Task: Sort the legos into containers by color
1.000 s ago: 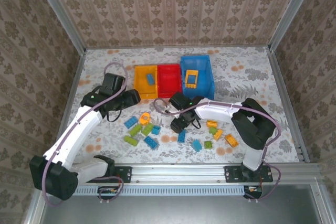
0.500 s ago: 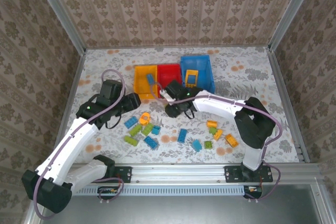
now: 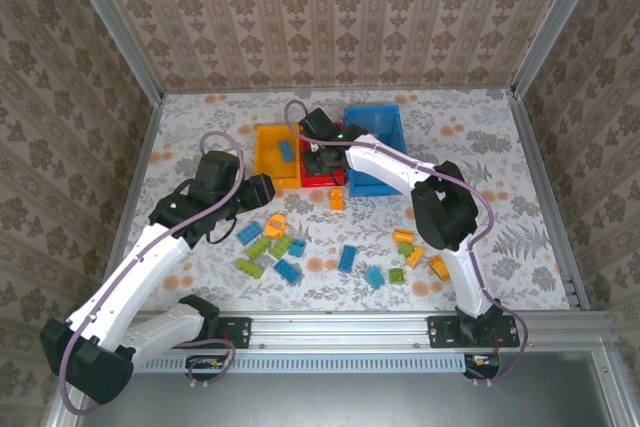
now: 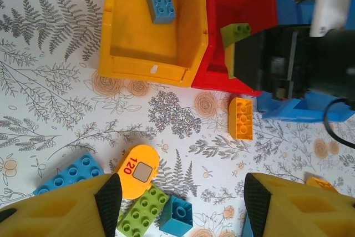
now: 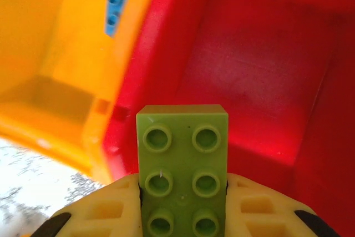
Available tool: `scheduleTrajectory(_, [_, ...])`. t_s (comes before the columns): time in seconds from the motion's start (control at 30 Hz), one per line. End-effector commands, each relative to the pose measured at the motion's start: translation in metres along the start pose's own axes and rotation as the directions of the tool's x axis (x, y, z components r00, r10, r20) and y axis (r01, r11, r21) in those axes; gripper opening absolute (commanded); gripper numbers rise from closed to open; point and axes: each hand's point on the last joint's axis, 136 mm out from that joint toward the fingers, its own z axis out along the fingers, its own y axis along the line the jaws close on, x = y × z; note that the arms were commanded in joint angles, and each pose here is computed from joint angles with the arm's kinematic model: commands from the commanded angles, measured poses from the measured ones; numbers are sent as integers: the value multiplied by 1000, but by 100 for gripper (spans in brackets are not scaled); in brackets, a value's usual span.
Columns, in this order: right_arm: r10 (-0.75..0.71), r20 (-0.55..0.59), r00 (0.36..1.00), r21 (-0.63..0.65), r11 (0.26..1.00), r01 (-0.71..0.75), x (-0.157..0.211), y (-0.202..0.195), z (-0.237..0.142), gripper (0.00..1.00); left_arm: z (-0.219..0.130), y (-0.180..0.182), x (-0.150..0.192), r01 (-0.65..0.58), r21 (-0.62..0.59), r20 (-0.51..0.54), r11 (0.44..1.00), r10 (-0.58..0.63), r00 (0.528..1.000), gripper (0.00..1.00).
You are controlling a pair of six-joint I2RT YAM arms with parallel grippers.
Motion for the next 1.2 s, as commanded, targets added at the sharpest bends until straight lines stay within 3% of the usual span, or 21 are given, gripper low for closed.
scheduleTrajectory(0.0, [35,-33,999,34,999,-34,-1,-2,0,34,-5,-1,0,-24,-3,4,1000,24,1000,64])
scheduleTrajectory(0.23, [22,-6,1000,23,1000,-22,-14,3,-11,53,-4,4,9,-29,-10,-22,1000,29,999,64])
scheduleTrajectory(0.57, [-64,193,979,14,998,63,-31,14,-88,55,9,11,25,-63,-36,-101,997,59,993,65])
scheduleTrajectory(0.7, [-70,267,961,5,997,71,-12,9,-114,56,19,16,37,-59,-54,-152,997,50,987,66])
scheduleTrajectory(0.87, [-11,296,955,-55,998,29,40,-7,-129,62,33,15,50,-60,-38,-198,997,52,979,66])
scheduleTrajectory(1.03, [4,194,981,-125,992,21,94,-10,-121,67,46,21,67,-96,-69,-270,993,74,960,66])
scheduleTrajectory(1.17, [93,101,991,-109,991,-82,121,-16,-99,73,52,29,77,-103,-96,-306,990,69,950,67])
